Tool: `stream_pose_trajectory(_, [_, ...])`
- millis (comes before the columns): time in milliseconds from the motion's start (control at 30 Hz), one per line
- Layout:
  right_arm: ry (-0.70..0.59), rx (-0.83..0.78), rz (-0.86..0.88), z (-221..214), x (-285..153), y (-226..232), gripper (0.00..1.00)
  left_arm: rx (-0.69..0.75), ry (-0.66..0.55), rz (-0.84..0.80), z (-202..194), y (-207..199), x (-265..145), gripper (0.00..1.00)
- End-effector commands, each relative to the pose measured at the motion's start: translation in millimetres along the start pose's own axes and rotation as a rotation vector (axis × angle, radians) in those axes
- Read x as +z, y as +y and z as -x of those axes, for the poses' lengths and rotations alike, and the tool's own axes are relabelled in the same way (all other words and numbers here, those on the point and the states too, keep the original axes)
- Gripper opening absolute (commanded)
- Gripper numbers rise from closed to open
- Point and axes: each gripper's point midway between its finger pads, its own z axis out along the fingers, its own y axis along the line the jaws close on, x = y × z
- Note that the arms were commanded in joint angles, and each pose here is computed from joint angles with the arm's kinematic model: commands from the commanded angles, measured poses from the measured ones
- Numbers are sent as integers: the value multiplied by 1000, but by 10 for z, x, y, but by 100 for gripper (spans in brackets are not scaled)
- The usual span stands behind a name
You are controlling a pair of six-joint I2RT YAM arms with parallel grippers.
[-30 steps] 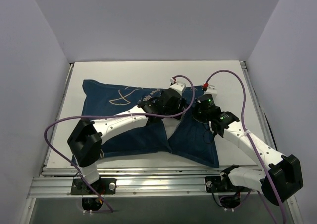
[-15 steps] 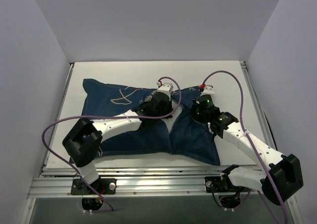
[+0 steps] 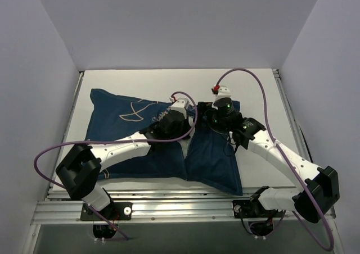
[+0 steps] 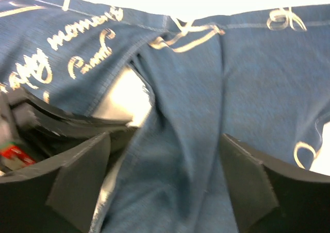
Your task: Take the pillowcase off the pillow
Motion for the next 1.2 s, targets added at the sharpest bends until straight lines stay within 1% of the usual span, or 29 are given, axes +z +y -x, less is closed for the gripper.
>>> stream_pose_trajectory(0, [-15,-37,25,143,-29,134,83,15,67,63,-238,188,-95,2])
stream_pose_trajectory(67, [-11,-43,16,149,12,139,86,12,63,64,-234,194,-106,2])
stream_pose_trajectory(200, [12,-67,-25,47,151,58,87,4,60,65,-236,200,-122,2])
stream_pose_trajectory(267, [44,-79,-86,-82,277,-74,87,2,62,62,-240,197,-126,2])
stream_pose_trajectory(400, [83,-93,-194,-298,458,-305,83,-4,62,63,-255,208,-174,2])
stream_pose_trajectory(433, [104,-103,-225,-377,511,-373,76,-2,63,78,-277,251,-187,2])
stream_pose_trajectory(500, [100,-108,-326,-437,523,-579,62,-9,59,97,-267,297,-255,2])
stream_pose_trajectory(533, [97,-105,-376,-446,525,-695,49,-10,57,127,-298,377,-281,2])
stream_pose_trajectory(567, [80,-102,-441,-418,497,-840,43,-25,53,144,-299,419,-317,2])
stream_pose_trajectory(600, [83,-82,-478,-438,462,-949,32,-32,43,154,-272,453,-386,2])
stream_pose_trajectory(633, [78,-42,-529,-393,427,-1156,28,-35,32,174,-262,511,-417,2])
stream_pose_trajectory(667, [73,-18,-552,-372,396,-1266,24,-43,49,203,-346,609,-463,2])
stream_pose_trajectory(700, [71,10,-586,-363,347,-1403,19,-60,34,208,-309,634,-532,2])
stream_pose_trajectory(733, [53,72,-637,-328,259,-1642,9,-72,33,224,-324,696,-567,2])
stream_pose_trajectory(767, [43,104,-659,-311,214,-1754,5,-86,52,248,-432,789,-616,2])
stream_pose_trajectory(800, [33,140,-651,-288,171,-1809,0,-106,42,244,-411,808,-691,2])
stream_pose_trajectory(833, [36,198,-679,-323,124,-2004,0,-128,43,247,-437,834,-733,2])
stream_pose_trajectory(867, [23,236,-663,-308,128,-2053,0,-140,49,250,-472,869,-786,2])
stream_pose_trajectory(900, [31,274,-609,-324,142,-2022,0,-156,43,246,-508,907,-883,2])
stream_pose_trajectory(933, [33,314,-609,-378,130,-2098,0,-178,39,242,-524,921,-927,2])
stream_pose_trajectory(967, [14,328,-582,-341,154,-2077,0,-192,23,222,-491,915,-1031,2])
stream_pose_trajectory(1000, [12,333,-558,-344,170,-2044,0,-196,30,226,-561,964,-1073,2])
stream_pose_trajectory(1033, [34,341,-494,-390,226,-1948,0,-208,26,224,-567,973,-1110,2])
stream_pose_trajectory(1067, [25,348,-446,-367,284,-1878,0,-216,16,212,-548,971,-1176,2])
stream_pose_trajectory(1100, [42,355,-413,-408,332,-1828,0,-216,18,215,-567,986,-1203,2])
stream_pose_trajectory(1133, [71,372,-345,-459,382,-1709,0,-218,16,213,-557,981,-1222,2])
stream_pose_trajectory(1167, [63,389,-302,-478,439,-1656,0,-221,8,213,-531,985,-1266,2])
